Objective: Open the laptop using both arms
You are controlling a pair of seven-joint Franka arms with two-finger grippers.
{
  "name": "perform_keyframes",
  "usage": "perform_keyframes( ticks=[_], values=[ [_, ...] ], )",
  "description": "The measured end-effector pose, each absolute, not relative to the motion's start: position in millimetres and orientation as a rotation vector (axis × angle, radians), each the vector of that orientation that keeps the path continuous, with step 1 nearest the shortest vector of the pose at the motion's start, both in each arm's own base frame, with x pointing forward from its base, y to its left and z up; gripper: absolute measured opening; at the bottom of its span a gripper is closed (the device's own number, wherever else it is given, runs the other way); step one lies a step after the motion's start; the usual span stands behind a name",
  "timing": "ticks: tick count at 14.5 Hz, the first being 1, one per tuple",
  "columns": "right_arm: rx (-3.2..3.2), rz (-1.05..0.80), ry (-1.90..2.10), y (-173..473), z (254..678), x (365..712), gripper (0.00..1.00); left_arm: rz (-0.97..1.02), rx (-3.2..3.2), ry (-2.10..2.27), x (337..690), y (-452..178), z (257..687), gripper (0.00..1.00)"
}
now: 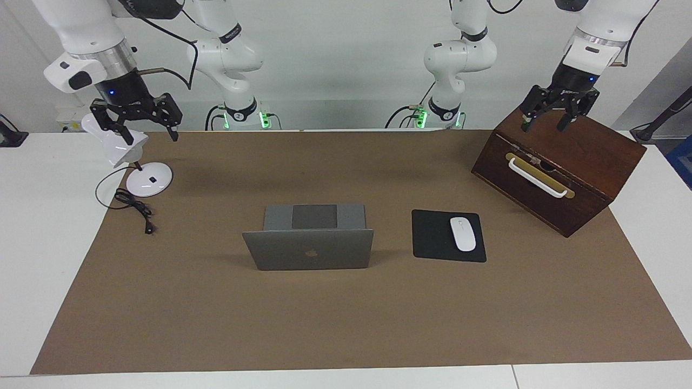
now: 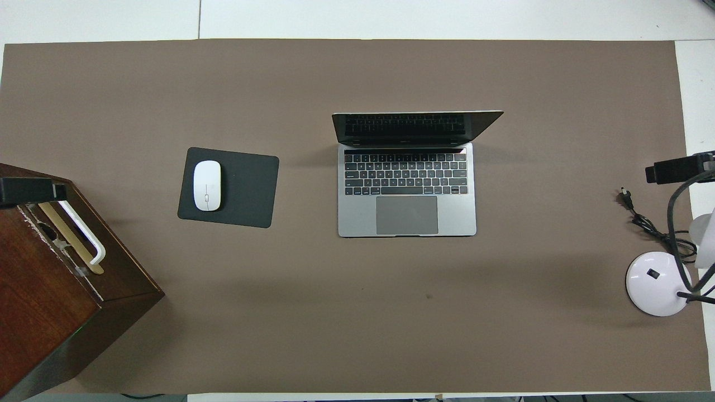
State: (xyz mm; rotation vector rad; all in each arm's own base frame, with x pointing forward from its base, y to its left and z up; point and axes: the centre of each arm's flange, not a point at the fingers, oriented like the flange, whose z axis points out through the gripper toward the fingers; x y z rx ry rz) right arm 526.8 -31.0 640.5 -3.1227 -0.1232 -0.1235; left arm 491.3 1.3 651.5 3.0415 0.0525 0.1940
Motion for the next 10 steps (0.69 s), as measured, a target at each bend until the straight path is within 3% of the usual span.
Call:
perform_keyframes(
  ticks=[5, 10],
  values=[
    [-3.123, -0.119, -0.121, -32, 640, 527, 1.00, 0.070, 3.092, 0.059, 512, 11, 659, 1.00],
    [-3.123, -0.117, -0.122, -31, 640, 526, 1.00, -0.070, 3.091, 0.056, 508, 11, 647, 1.00]
  ],
)
